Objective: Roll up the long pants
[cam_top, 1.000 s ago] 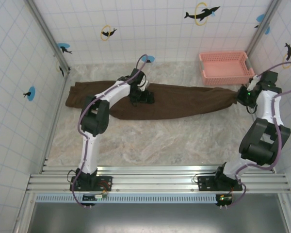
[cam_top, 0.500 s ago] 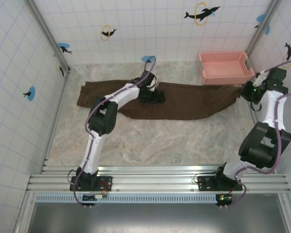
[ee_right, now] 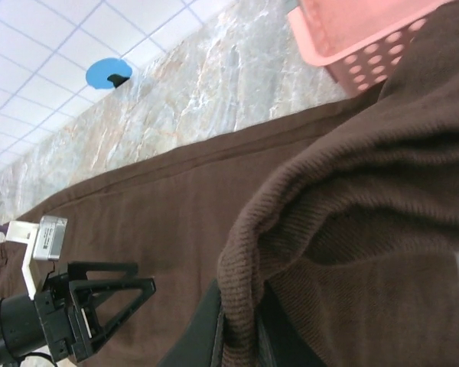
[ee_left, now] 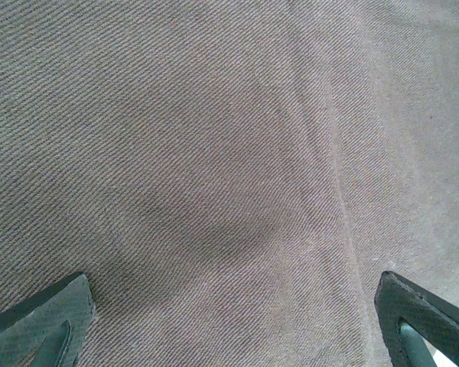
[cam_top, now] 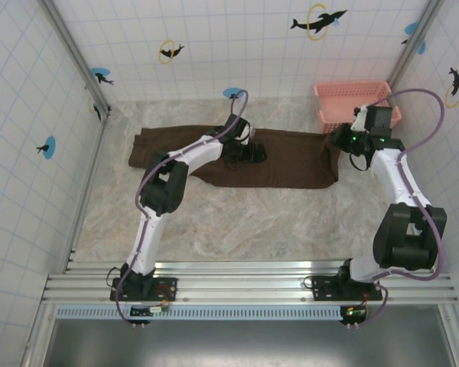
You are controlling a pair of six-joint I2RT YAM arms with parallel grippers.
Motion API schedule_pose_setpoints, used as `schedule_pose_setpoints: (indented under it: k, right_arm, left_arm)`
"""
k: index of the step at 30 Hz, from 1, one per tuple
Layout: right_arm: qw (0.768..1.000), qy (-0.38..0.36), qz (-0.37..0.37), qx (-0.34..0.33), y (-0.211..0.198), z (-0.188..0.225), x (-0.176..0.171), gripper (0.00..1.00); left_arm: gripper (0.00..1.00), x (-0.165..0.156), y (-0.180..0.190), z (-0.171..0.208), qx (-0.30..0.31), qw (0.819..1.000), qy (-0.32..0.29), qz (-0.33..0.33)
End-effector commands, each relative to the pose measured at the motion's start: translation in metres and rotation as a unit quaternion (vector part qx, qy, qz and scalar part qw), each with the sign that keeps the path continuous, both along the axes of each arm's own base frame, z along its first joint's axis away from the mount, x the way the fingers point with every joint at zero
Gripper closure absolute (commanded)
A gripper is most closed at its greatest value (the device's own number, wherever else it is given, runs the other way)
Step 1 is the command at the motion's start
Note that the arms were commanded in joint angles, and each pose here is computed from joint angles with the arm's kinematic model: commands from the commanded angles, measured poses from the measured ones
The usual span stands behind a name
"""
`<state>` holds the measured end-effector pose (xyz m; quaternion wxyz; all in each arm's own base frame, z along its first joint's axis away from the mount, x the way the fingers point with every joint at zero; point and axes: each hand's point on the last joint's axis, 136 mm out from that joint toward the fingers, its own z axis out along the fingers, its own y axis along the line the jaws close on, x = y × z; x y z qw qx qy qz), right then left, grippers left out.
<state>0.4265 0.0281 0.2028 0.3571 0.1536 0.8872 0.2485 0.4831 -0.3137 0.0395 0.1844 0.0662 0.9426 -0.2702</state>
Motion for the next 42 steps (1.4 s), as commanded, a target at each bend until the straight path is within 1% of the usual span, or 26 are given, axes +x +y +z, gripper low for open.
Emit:
schedule_pose_setpoints:
  k: [1,2,3,4,6,9,11,12,14,17,19,21,23,26,29,31,32,34,36,37,42]
  right_arm:
    - [0.995,-0.1,-0.006,-0.015,0.013,0.063,0.022,1.0]
    - [0.994,-0.11,0.002,-0.014,0.021,0.072,0.025,1.0]
    - [0.992,-0.122,0.011,-0.013,0.03,0.082,0.028,1.0]
    - [0.992,-0.127,0.02,-0.011,0.039,0.089,0.03,1.0]
    - [0.989,-0.143,0.046,-0.008,0.058,0.107,0.035,1.0]
    - [0.985,-0.146,0.095,-0.015,0.097,0.122,0.039,1.0]
    - [0.982,-0.137,0.126,-0.023,0.127,0.122,0.04,1.0]
    - [0.98,-0.139,0.139,-0.024,0.14,0.123,0.041,1.0]
    - [0.977,-0.137,0.163,-0.025,0.167,0.121,0.044,1.0]
    - [0.971,-0.133,0.196,-0.022,0.205,0.113,0.048,1.0]
    - [0.967,-0.133,0.216,-0.02,0.228,0.11,0.051,1.0]
    - [0.963,-0.13,0.234,-0.019,0.25,0.106,0.055,1.0]
    - [0.959,-0.128,0.253,-0.021,0.272,0.104,0.058,1.0]
    - [0.951,-0.13,0.28,-0.019,0.305,0.103,0.061,1.0]
    - [0.945,-0.135,0.299,-0.012,0.33,0.108,0.062,1.0]
    - [0.94,-0.141,0.31,-0.007,0.345,0.113,0.063,1.0]
    - [0.939,-0.141,0.314,-0.005,0.352,0.113,0.064,1.0]
    - [0.935,-0.146,0.324,0.003,0.367,0.116,0.063,1.0]
    - [0.932,-0.147,0.331,0.015,0.384,0.112,0.063,1.0]
    - [0.93,-0.151,0.334,0.022,0.393,0.112,0.063,1.0]
    - [0.922,-0.167,0.344,0.065,0.438,0.105,0.059,1.0]
  left_arm:
    - [0.03,-0.062,0.012,-0.06,0.027,0.988,0.152,0.008]
    - [0.03,-0.061,0.01,-0.056,0.026,0.988,0.15,0.008]
    - [0.03,-0.055,0.009,-0.037,0.016,0.991,0.134,0.011]
    - [0.03,-0.046,0.016,-0.024,0.008,0.992,0.123,0.02]
    - [0.03,-0.025,0.043,0.0,0.001,0.994,0.1,0.048]
    - [0.03,0.002,0.12,0.034,0.044,0.993,0.056,0.096]
    - [0.03,0.011,0.186,0.046,0.075,0.986,0.046,0.141]
    - [0.03,0.012,0.213,0.047,0.079,0.983,0.047,0.161]
    - [0.03,0.006,0.274,0.044,0.085,0.971,0.057,0.216]
    - [0.03,-0.01,0.349,0.044,0.133,0.95,0.057,0.277]
    - [0.03,-0.021,0.385,0.048,0.172,0.936,0.053,0.303]
    - [0.03,-0.028,0.411,0.047,0.203,0.926,0.055,0.314]
    - [0.03,-0.033,0.431,0.037,0.228,0.917,0.072,0.32]
    - [0.03,-0.038,0.454,0.014,0.244,0.905,0.102,0.332]
    - [0.03,-0.035,0.466,-0.002,0.238,0.901,0.113,0.344]
    - [0.03,-0.031,0.472,-0.011,0.245,0.9,0.116,0.341]
    - [0.03,-0.029,0.473,-0.015,0.245,0.901,0.117,0.34]
    - [0.03,-0.023,0.47,-0.023,0.227,0.908,0.116,0.333]
    - [0.09,-0.019,0.466,-0.028,0.212,0.913,0.12,0.326]
    - [0.07,-0.019,0.466,-0.028,0.21,0.914,0.122,0.325]
    - [0.06,-0.02,0.459,-0.031,0.176,0.922,0.121,0.322]
